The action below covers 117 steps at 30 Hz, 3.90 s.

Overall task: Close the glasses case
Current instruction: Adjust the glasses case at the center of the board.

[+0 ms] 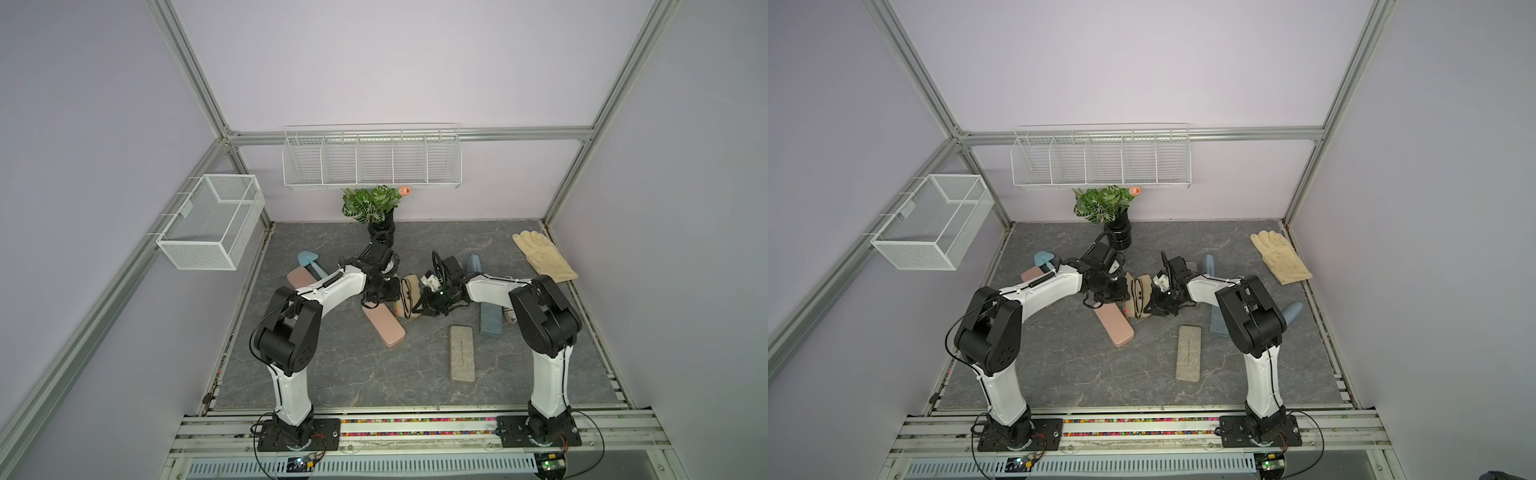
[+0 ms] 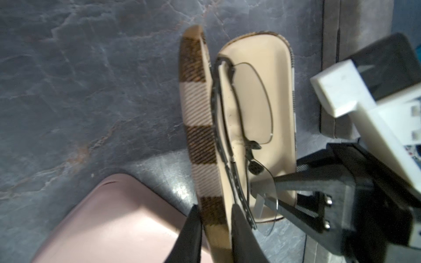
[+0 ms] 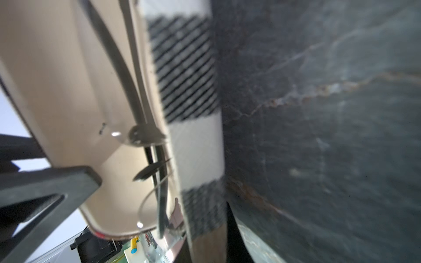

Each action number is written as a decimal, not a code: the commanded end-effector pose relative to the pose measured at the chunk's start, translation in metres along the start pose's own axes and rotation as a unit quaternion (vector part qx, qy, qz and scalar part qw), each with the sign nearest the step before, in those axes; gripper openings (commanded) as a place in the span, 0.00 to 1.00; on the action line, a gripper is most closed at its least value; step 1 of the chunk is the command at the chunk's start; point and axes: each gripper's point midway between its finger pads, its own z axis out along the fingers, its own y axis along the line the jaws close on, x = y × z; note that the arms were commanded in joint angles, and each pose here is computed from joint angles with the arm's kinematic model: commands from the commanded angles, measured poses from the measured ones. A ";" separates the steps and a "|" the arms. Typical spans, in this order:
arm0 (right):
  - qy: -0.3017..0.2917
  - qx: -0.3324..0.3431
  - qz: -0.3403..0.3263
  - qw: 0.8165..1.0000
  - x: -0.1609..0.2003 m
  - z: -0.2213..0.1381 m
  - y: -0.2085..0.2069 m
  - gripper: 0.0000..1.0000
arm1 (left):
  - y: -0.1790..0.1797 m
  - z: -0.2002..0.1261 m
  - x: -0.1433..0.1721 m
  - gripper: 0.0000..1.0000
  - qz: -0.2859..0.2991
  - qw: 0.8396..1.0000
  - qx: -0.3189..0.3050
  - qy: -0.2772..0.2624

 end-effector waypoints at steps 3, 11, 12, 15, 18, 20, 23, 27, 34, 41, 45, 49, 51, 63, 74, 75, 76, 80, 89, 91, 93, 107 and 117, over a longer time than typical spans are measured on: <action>0.002 -0.015 -0.013 1.000 -0.001 -0.001 0.008 0.18 | -0.005 0.003 -0.004 0.13 0.021 1.000 -0.014 0.001; -0.011 0.003 -0.025 1.000 0.001 -0.014 0.011 0.36 | 0.007 -0.021 -0.010 0.11 0.021 0.997 -0.071 -0.019; -0.013 0.006 -0.029 0.999 0.000 -0.016 0.012 0.36 | 0.009 -0.025 -0.011 0.11 0.021 0.997 -0.077 -0.021; -0.023 0.018 -0.044 0.999 0.001 -0.029 0.018 0.38 | 0.015 -0.035 -0.012 0.11 0.020 0.994 -0.103 -0.021; -0.032 0.032 -0.066 0.997 0.002 -0.042 0.028 0.39 | 0.017 -0.045 -0.013 0.11 0.021 0.992 -0.120 -0.020; -0.041 0.041 -0.084 0.995 0.002 -0.051 0.038 0.40 | 0.020 -0.051 -0.013 0.11 0.022 0.990 -0.138 -0.021; -0.047 0.052 -0.107 0.992 0.005 -0.060 0.049 0.44 | 0.022 -0.056 -0.014 0.11 0.025 0.987 -0.156 -0.020; -0.056 0.057 -0.121 0.989 0.006 -0.067 0.056 0.49 | 0.023 -0.058 -0.014 0.11 0.022 0.986 -0.164 -0.021; -0.063 0.069 -0.126 0.988 0.002 -0.066 0.056 0.54 | 0.024 -0.057 -0.016 0.11 0.018 0.985 -0.171 -0.024; -0.072 0.084 -0.131 0.985 -0.010 -0.059 0.066 0.65 | 0.026 -0.055 -0.020 0.10 0.024 0.978 -0.204 -0.018; -0.080 0.080 -0.124 0.986 -0.017 -0.052 0.072 0.70 | 0.024 -0.054 -0.023 0.10 0.022 0.979 -0.202 -0.022; -0.078 0.082 -0.123 0.986 -0.021 -0.048 0.076 0.74 | 0.024 -0.052 -0.022 0.10 0.021 0.979 -0.200 -0.019; -0.083 0.083 -0.121 0.986 -0.022 -0.048 0.078 0.76 | 0.025 -0.052 -0.022 0.10 0.020 0.979 -0.201 -0.021; -0.085 0.099 -0.101 0.986 -0.035 -0.041 0.078 0.80 | 0.024 -0.050 -0.022 0.10 0.020 0.980 -0.199 -0.021; -0.076 0.115 -0.094 0.986 -0.047 -0.030 0.075 0.82 | 0.023 -0.049 -0.021 0.10 0.023 0.980 -0.196 -0.020; -0.075 0.118 -0.093 0.986 -0.047 -0.028 0.074 0.82 | 0.023 -0.049 -0.021 0.10 0.022 0.980 -0.196 -0.019; -0.076 0.121 -0.092 0.986 -0.048 -0.028 0.073 0.82 | 0.023 -0.049 -0.021 0.10 0.023 0.980 -0.196 -0.019; -0.075 0.125 -0.090 0.985 -0.049 -0.027 0.070 0.82 | 0.023 -0.050 -0.020 0.10 0.024 0.980 -0.196 -0.019; -0.088 0.140 -0.084 0.983 -0.053 -0.032 0.066 0.82 | 0.026 -0.050 -0.019 0.10 0.025 0.979 -0.202 -0.019; -0.091 0.143 -0.081 0.982 -0.053 -0.034 0.065 0.82 | 0.026 -0.050 -0.018 0.09 0.025 0.979 -0.203 -0.018; -0.095 0.148 -0.080 0.981 -0.054 -0.037 0.064 0.82 | 0.026 -0.051 -0.019 0.09 0.025 0.979 -0.203 -0.019; -0.113 0.160 -0.070 0.978 -0.054 -0.052 0.055 0.82 | 0.027 -0.051 -0.018 0.08 0.026 0.978 -0.205 -0.018; -0.122 0.145 -0.078 0.979 -0.054 -0.057 0.061 0.82 | 0.028 -0.050 -0.017 0.08 0.026 0.978 -0.206 -0.016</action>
